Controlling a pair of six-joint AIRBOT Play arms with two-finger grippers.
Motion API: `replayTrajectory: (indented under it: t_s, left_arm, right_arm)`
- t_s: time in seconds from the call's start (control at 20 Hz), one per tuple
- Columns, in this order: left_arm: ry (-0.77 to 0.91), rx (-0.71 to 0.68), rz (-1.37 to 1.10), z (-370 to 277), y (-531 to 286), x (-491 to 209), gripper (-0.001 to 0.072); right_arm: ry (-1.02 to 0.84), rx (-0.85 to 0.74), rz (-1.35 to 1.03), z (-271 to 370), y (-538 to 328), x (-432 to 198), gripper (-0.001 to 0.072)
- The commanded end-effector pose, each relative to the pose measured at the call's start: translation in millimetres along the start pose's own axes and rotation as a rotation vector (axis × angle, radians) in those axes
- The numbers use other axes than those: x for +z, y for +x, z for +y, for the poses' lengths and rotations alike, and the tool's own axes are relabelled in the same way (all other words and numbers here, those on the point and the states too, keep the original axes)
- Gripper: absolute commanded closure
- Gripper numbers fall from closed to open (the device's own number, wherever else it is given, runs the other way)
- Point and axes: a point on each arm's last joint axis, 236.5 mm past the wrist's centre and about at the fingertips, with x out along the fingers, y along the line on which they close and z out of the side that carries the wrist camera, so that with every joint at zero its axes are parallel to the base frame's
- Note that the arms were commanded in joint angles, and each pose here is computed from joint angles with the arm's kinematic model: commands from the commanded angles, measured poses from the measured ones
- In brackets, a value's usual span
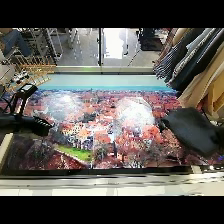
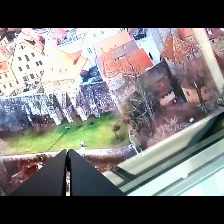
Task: Fold the clothes and pants, and hang the long-sleeved shirts on hangers.
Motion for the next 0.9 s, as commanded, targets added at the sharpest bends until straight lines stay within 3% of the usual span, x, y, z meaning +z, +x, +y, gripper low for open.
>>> replayTrajectory:
  t_s: [0.0,0.15,0.2,0.3,0.35,0.45,0.55,0.7,0.75,0.85]
  left_arm:
    - [0.002,0.008,-0.001,1.7,-1.2,-0.3,0.0692]
    - [0.002,0.009,-0.003,1.7,-1.4,0.0,0.0692]
    - [0.002,0.009,-0.003,1.7,-1.4,0.0,0.0692]
    - [0.002,0.009,-0.002,1.7,-1.5,-0.1,0.0692]
    - [0.003,0.008,0.003,1.4,-1.6,-1.4,0.0692]
    - [0.013,0.047,0.032,10.7,-2.0,-8.2,0.0692]
    - [-0.001,0.168,0.074,38.7,-6.3,-18.0,0.0692]
    - [-0.201,0.565,0.128,119.2,-46.1,-44.2,0.0692]
    - [-0.245,0.689,0.111,140.5,-65.7,-47.2,0.0693]
    - [-0.234,0.758,0.028,152.9,-82.1,-33.8,0.0692]
  right_arm:
    - [0.128,-0.232,0.095,-98.9,-5.2,-45.9,0.0692]
    - [0.124,-0.396,0.263,-130.7,-28.1,-82.6,0.0688]
    - [0.133,-0.405,0.313,-130.6,-32.8,-93.7,0.0602]
    - [0.136,-0.400,0.349,-123.7,-42.4,-96.2,0.0064]
    - [0.126,-0.396,0.336,-116.9,-51.8,-86.1,0.0016]
    - [0.095,-0.380,0.276,-94.9,-80.6,-54.7,0.0016]
    - [0.036,-0.225,0.158,-35.2,-98.8,-15.3,0.0018]
    - [-0.144,0.184,0.073,100.7,-88.8,-3.2,0.0019]
    - [-0.236,0.247,0.079,130.6,-81.0,-15.4,0.0021]
    - [-0.412,0.269,0.093,168.0,-58.4,-47.2,0.0130]
